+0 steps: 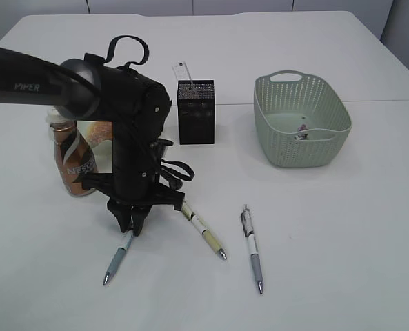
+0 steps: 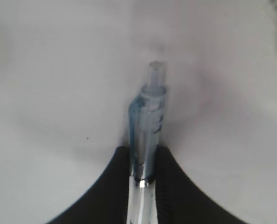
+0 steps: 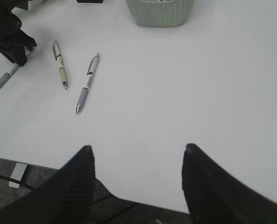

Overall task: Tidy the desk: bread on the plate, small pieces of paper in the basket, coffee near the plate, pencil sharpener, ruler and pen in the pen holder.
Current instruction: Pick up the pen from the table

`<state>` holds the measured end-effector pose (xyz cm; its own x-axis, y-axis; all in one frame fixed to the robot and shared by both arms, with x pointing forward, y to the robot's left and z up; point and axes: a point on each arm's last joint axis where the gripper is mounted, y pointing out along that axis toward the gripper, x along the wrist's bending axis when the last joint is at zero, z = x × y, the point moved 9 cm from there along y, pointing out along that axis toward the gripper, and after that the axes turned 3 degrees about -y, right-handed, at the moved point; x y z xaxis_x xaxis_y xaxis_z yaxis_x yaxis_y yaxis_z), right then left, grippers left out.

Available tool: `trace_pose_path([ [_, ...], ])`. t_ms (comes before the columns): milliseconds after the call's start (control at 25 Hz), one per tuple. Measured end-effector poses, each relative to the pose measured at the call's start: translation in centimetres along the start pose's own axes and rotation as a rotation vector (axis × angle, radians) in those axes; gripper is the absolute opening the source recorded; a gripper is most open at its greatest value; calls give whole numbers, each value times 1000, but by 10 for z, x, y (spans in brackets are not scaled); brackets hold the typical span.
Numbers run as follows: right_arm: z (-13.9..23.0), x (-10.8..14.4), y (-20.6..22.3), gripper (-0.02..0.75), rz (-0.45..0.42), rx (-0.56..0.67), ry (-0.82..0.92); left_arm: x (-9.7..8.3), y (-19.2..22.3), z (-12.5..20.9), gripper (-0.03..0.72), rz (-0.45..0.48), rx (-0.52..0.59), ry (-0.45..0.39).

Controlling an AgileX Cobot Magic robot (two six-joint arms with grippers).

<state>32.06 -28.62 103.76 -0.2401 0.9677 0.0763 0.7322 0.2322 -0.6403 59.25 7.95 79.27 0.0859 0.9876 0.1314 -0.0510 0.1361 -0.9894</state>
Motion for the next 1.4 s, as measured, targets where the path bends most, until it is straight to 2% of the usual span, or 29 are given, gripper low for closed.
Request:
trace_pose_path([
  [200, 0, 0, 0, 464, 1, 0, -1, -1, -3, -3, 83, -3, 3, 23],
  [400, 0, 0, 0, 464, 1, 0, 1, -12, -28, -24, 83, 42, -71, 24],
  [920, 0, 0, 0, 464, 0, 0, 3, -22, -73, -51, 83, 101, -181, 13],
  [1040, 0, 0, 0, 464, 0, 0, 3, -18, -83, -61, 83, 81, -232, 20],
  [1200, 0, 0, 0, 464, 0, 0, 3, -10, -91, -71, 83, 9, -300, 50],
  [1400, 0, 0, 0, 464, 0, 0, 3, -28, -110, -84, 83, 76, -434, 65],
])
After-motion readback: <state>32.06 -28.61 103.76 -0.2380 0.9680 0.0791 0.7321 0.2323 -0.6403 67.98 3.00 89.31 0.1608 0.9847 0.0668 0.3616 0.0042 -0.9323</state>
